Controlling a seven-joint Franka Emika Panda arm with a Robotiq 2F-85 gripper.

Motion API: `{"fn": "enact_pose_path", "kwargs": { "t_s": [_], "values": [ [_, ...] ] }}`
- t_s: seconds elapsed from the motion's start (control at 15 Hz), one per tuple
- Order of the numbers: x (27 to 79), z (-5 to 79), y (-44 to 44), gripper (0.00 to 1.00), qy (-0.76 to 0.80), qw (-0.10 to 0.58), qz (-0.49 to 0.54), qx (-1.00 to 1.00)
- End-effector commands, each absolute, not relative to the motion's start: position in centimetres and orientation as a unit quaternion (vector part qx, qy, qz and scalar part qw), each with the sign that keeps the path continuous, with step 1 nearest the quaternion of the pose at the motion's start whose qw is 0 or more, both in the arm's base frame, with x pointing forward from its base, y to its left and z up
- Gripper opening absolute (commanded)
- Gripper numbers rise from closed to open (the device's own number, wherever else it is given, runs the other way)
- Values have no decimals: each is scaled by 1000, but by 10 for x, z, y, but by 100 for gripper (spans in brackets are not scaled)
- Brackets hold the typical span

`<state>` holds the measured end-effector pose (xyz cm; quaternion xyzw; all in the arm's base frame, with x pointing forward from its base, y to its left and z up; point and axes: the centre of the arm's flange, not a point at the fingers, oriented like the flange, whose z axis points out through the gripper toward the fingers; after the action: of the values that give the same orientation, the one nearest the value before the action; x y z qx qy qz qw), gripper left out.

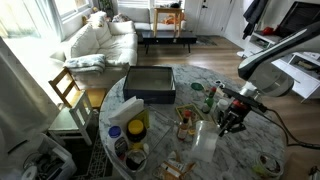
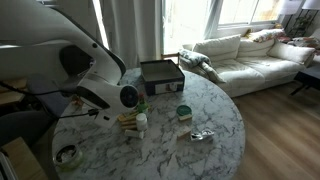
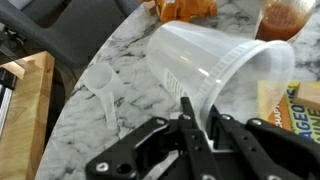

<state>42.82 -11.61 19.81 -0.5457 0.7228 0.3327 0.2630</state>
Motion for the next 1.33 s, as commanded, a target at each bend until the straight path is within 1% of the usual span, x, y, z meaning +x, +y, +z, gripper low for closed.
{"fn": "enact_pose_path", "kwargs": {
  "t_s": [0.0, 0.33, 0.6, 1.0, 1.27],
  "values": [
    [431, 206, -111, 0, 712, 282, 348, -541],
    [439, 235, -83, 1, 678, 252, 331, -606],
    [440, 268, -55, 1, 639, 186, 299, -684],
    [440, 305, -24, 1, 575, 108, 200, -786],
    [438, 315, -5, 1, 531, 84, 122, -834]
  ]
}}
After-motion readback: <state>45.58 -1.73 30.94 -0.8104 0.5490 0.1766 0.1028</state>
